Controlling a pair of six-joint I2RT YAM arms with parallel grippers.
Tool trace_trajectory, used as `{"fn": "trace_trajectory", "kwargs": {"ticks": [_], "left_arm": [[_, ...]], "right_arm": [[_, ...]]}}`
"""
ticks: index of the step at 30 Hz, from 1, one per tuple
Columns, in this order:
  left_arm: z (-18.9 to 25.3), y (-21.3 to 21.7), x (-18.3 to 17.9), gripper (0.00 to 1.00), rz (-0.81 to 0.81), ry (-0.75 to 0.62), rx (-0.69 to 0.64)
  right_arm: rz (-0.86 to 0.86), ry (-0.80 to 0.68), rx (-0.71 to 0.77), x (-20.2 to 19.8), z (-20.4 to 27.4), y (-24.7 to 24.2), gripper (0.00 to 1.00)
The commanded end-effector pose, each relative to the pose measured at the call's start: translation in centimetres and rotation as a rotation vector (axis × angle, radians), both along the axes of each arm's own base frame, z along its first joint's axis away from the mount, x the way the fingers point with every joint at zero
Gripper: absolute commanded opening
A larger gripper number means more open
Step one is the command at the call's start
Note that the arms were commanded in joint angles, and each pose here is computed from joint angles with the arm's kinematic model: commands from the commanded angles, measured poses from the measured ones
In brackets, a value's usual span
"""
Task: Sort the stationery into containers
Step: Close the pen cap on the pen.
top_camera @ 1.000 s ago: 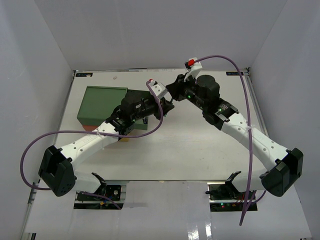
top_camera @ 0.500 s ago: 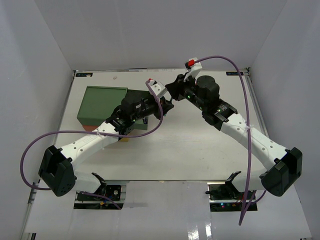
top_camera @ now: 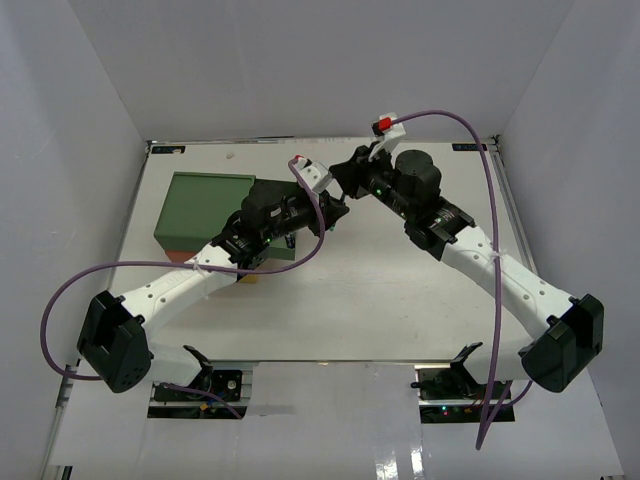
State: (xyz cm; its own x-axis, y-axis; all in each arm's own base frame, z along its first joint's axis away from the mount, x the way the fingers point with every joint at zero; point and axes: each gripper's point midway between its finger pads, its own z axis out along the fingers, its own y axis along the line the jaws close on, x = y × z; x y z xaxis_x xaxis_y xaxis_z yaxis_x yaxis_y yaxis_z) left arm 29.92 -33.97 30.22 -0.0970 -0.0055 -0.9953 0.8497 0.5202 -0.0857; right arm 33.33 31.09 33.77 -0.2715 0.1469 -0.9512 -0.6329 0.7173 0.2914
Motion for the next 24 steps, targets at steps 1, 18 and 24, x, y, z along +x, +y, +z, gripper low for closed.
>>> {"fn": "trace_trajectory", "kwargs": {"ticks": [1, 18, 24], "left_arm": [[25.8, 4.6, -7.2, 0.0, -0.054, -0.681, -0.583], [24.9, 5.7, -6.4, 0.0, 0.021, -0.647, -0.59], [23.8, 5.7, -6.4, 0.0, 0.016, -0.607, -0.608]], "right_arm": [[0.173, 0.559, -0.426, -7.9, -20.0, -1.6, 0.08], [0.116, 0.473, -0.378, -7.7, -18.0, -2.8, 0.08], [0.106, 0.404, -0.293, -7.3, -16.2, -2.4, 0.08]]}}
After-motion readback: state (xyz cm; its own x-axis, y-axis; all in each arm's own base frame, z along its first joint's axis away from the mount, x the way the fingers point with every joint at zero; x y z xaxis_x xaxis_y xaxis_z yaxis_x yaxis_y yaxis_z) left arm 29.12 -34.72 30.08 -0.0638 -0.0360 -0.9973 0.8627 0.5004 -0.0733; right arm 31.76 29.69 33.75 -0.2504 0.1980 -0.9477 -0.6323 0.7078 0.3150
